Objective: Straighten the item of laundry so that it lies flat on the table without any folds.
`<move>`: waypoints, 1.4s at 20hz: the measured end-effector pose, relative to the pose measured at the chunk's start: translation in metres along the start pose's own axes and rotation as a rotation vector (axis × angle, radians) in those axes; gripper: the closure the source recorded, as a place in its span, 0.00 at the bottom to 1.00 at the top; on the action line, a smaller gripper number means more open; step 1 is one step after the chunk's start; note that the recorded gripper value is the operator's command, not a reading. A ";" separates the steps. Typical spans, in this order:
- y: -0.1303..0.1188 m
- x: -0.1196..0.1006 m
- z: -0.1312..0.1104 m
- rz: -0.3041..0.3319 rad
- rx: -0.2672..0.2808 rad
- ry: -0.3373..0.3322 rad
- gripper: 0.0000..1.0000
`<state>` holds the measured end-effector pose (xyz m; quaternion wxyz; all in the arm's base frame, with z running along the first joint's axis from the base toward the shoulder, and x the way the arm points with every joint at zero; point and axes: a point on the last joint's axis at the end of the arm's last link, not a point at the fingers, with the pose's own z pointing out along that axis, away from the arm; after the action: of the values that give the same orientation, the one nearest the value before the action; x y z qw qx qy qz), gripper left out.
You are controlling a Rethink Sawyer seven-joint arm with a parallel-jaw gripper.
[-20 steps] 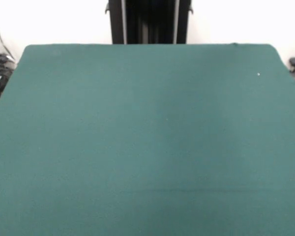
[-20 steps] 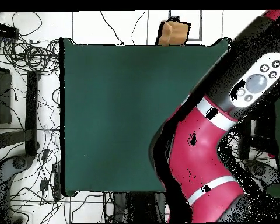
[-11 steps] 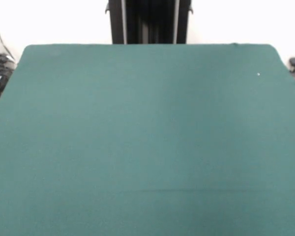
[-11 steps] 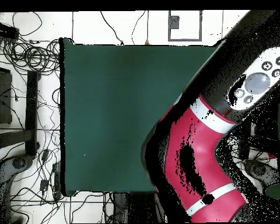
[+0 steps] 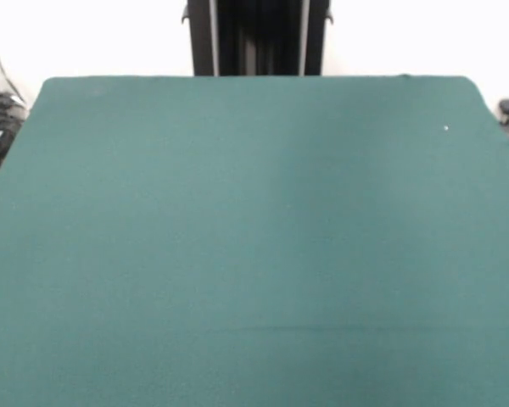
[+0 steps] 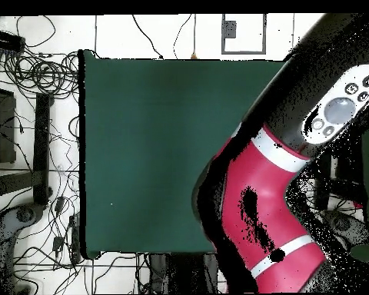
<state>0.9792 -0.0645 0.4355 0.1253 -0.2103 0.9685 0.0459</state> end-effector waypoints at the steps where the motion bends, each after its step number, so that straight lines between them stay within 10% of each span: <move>1: -0.003 -0.001 0.007 -0.005 -0.002 -0.021 1.00; 11: -0.061 0.023 0.126 0.006 0.047 -0.173 1.00; 28: -0.098 0.115 0.251 0.009 -0.041 -0.054 1.00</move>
<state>0.9752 -0.1630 0.1594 0.1468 -0.2071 0.9646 0.0720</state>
